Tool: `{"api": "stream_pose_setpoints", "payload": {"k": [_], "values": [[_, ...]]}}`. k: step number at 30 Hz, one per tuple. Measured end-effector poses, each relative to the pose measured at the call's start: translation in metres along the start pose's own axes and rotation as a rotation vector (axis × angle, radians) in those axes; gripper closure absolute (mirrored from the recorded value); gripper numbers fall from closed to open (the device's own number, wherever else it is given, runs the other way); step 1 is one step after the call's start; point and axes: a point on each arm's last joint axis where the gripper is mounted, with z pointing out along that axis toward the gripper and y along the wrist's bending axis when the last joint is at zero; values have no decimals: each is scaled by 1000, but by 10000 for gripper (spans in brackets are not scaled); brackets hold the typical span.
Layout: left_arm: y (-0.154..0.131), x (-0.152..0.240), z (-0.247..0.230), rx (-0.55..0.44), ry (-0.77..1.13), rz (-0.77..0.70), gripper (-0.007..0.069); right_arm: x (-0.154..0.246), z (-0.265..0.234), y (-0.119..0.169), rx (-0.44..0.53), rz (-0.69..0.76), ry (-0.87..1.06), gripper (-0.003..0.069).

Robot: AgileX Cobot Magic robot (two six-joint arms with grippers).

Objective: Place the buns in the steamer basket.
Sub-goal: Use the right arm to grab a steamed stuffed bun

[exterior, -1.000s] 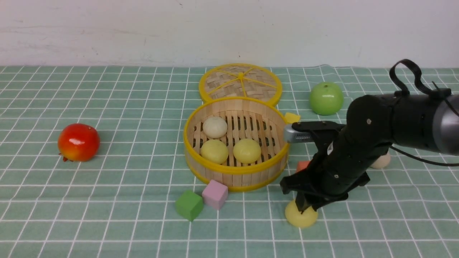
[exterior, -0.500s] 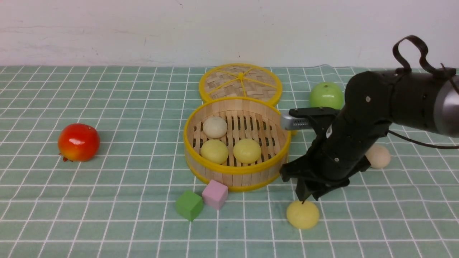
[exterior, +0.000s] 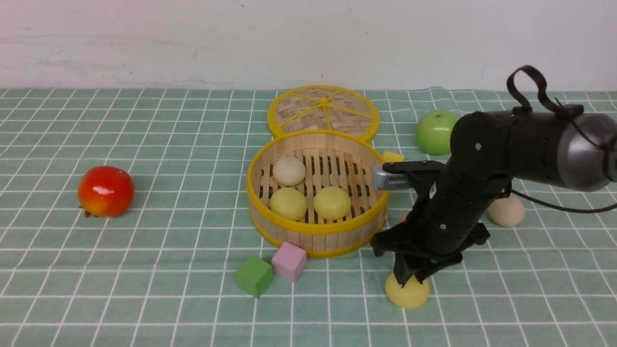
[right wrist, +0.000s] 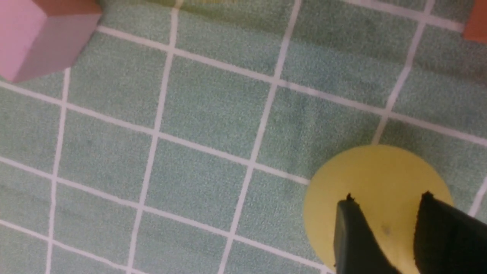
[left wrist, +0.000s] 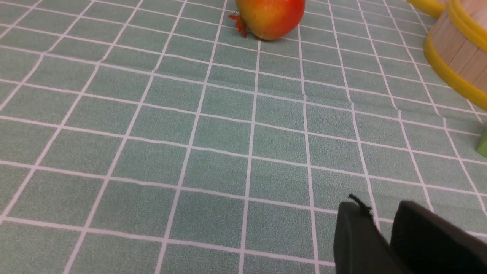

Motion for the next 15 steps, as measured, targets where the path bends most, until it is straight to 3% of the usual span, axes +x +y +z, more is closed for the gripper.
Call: {"api": "stream_pose_setpoints", "payload": {"k": [7, 13, 15], "values": [[0, 0, 0, 0, 0, 1, 482, -1, 5, -3, 25, -7, 4, 440], [0, 0, 0, 0, 0, 1, 482, 0, 5, -4, 41, -8, 13, 642], [0, 0, 0, 0, 0, 1, 481, 0, 4, -4, 40, -6, 21, 662]]}}
